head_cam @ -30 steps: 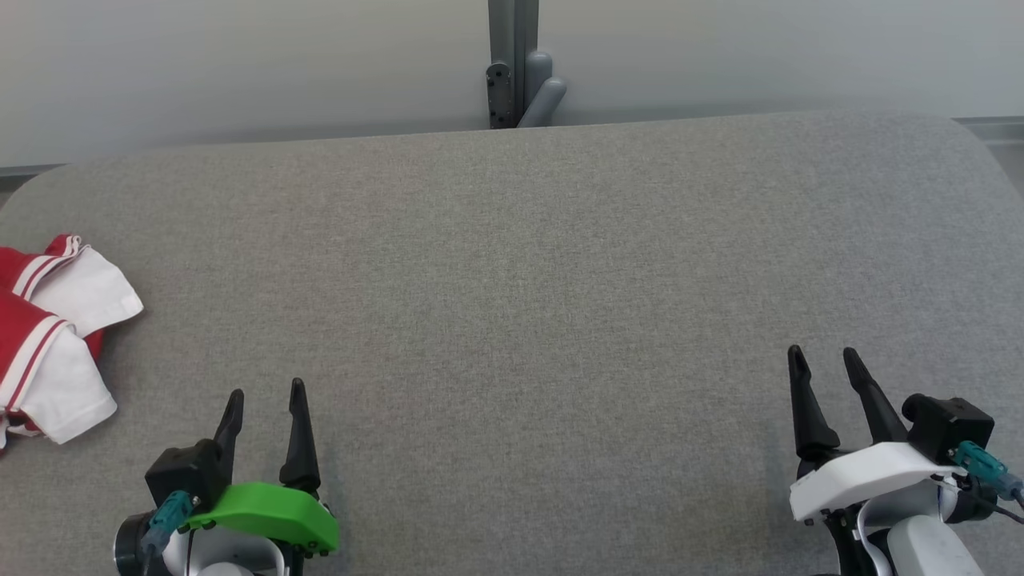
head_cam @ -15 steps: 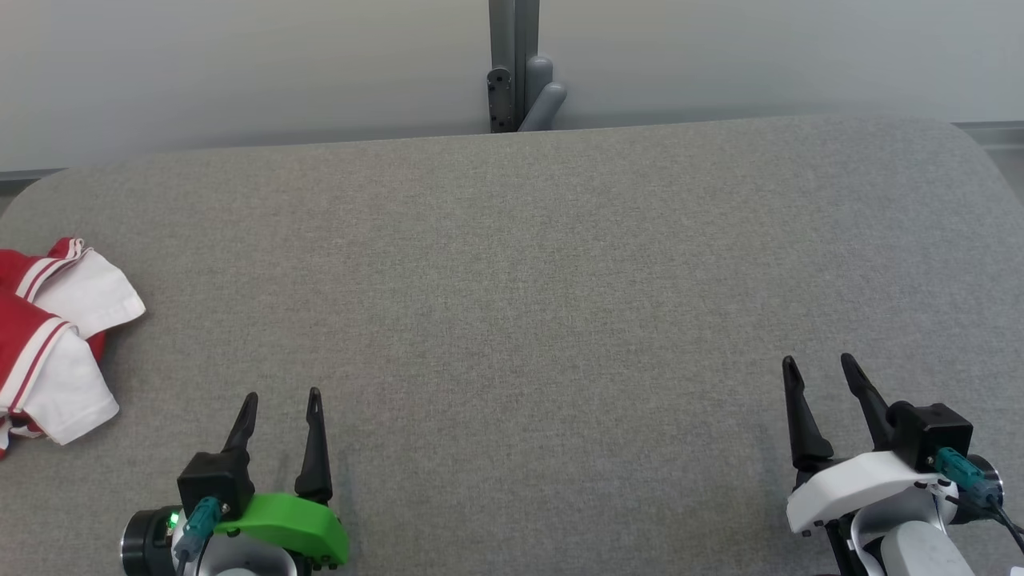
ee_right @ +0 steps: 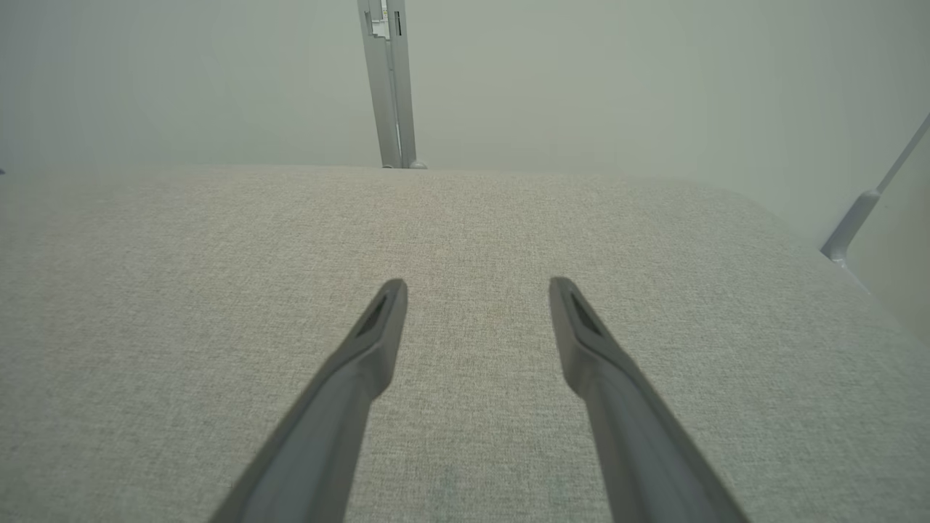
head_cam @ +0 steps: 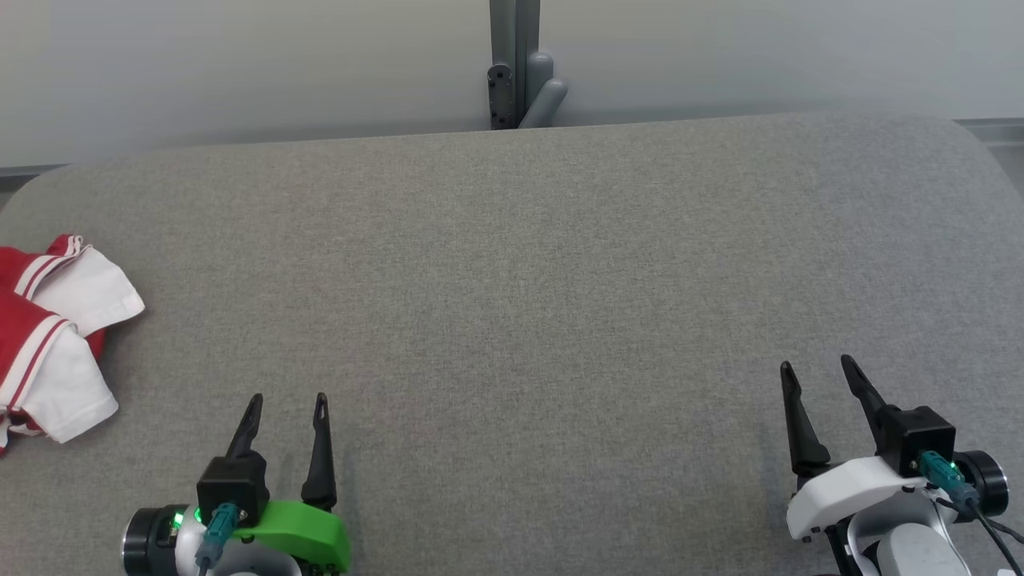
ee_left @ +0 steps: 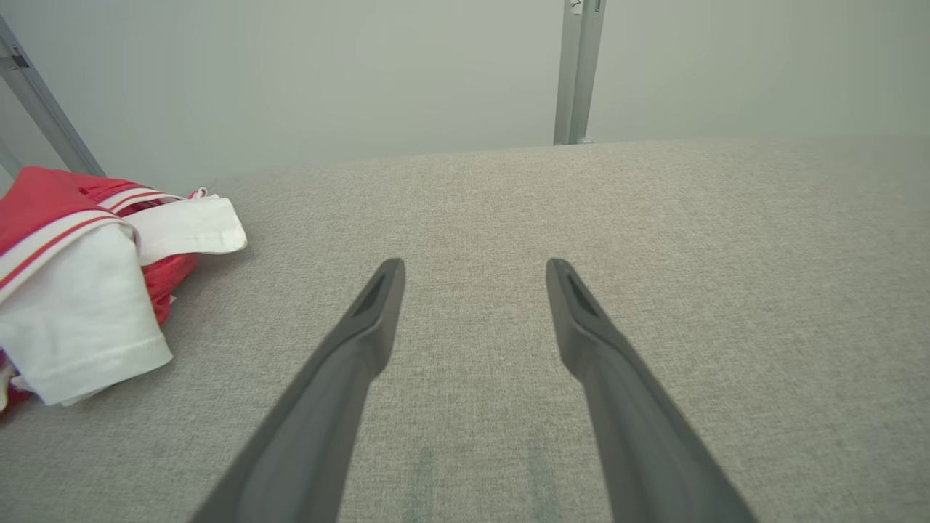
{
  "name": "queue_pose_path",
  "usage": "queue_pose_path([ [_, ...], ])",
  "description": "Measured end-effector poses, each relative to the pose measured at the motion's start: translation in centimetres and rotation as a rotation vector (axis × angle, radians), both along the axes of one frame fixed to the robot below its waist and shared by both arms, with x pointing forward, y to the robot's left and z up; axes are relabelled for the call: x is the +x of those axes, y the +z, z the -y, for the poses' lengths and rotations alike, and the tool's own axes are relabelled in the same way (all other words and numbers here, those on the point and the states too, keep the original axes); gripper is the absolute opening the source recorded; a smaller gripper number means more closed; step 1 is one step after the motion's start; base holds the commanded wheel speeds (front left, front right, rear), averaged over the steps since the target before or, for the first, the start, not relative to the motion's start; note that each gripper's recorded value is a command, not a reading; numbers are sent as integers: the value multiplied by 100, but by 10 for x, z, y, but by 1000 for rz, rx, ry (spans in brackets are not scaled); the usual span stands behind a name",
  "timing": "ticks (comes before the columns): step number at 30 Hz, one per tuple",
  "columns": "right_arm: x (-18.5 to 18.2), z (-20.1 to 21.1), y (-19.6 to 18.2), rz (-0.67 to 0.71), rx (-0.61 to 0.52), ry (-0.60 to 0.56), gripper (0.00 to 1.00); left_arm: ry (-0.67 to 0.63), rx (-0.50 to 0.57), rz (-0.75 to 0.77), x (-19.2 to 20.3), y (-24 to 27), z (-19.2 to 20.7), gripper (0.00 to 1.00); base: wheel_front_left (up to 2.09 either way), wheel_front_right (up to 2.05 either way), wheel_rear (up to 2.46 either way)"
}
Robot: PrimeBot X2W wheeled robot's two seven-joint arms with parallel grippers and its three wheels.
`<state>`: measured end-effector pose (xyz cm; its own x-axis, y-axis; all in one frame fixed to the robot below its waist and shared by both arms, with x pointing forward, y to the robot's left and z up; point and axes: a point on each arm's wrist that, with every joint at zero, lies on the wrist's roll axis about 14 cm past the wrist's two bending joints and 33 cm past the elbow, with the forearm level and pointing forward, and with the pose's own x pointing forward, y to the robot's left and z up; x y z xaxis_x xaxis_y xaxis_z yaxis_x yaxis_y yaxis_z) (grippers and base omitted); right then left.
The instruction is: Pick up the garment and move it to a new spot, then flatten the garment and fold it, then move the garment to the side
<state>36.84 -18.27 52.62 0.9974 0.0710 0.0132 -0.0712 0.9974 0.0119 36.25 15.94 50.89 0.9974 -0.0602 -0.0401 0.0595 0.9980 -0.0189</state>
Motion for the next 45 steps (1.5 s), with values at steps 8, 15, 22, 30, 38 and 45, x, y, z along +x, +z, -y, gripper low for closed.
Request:
queue_pose_path([
  [8, 2, -2, -2, -3, -6, 3, 100, 7, 7, -1, -1, -1, -2, 100, 0, 0, 0],
  [15, 6, -23, -6, -15, 8, 65, 100, 66, -11, -6, -8, -2, -18, 100, 0, 0, 0],
  [22, 14, -73, -9, -27, 23, 206, 100, 194, -22, -30, -32, -10, -57, 100, 0, 0, 0],
  [30, 24, -141, -10, -31, 24, 397, 100, 399, -26, -65, -83, -21, -115, 100, 0, 0, 0],
  [38, 25, -209, -7, -23, 25, 583, 100, 615, -49, -90, -141, -30, -163, 100, 0, 0, 0],
  [45, 26, -249, -9, -26, 28, 700, 100, 728, -67, -108, -172, -35, -180, 100, 0, 0, 0],
])
